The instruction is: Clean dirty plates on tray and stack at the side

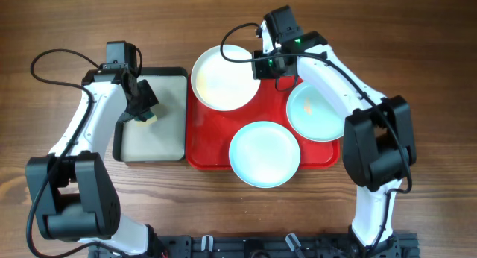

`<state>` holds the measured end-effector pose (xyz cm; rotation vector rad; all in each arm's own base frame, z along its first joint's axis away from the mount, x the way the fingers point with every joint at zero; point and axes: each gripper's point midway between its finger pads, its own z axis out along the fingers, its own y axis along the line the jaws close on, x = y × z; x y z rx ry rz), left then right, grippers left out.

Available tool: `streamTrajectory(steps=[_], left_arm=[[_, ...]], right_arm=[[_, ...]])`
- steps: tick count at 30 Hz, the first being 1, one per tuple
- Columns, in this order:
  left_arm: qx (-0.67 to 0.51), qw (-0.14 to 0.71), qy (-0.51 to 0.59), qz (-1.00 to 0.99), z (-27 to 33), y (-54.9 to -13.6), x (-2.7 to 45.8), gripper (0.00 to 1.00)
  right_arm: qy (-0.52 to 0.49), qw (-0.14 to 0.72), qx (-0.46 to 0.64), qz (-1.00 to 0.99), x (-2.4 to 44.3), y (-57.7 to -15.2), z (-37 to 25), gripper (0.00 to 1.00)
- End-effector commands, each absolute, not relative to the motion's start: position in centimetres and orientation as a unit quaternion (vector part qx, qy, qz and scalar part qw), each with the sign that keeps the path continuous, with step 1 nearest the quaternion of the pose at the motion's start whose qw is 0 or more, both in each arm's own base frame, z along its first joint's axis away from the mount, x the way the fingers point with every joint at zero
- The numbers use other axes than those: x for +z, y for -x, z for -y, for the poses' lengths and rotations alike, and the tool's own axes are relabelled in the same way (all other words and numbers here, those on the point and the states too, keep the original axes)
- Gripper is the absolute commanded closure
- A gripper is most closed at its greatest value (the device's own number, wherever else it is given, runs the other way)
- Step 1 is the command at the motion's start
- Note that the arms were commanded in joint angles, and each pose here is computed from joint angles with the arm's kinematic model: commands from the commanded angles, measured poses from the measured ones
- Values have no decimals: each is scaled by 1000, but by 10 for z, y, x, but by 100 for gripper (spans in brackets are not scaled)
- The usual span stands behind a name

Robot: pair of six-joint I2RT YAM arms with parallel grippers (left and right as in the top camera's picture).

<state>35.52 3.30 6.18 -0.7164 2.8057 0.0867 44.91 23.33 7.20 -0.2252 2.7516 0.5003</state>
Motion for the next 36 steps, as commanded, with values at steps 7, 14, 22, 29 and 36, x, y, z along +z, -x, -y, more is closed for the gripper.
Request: streamTrajectory(steps=[7, 14, 22, 29, 36], left_arm=[[35, 148, 232, -961, -37, -351, 86, 96], [33, 149, 236, -960, -35, -328, 112, 96], [31, 150, 246, -957, -35, -324, 88, 96], [29, 158, 246, -956, -35, -328, 85, 96], [27, 169, 247, -954, -35, -333, 87, 96]], right_arm=[[103, 303, 133, -938, 118, -470, -285, 96], [161, 408, 88, -894, 149, -462, -344, 96], [269, 512, -17, -816, 190, -464, -372, 96], [313, 583, -70, -747, 232, -468, -389, 96], [330, 626, -67, -703, 263, -458, -411, 96]])
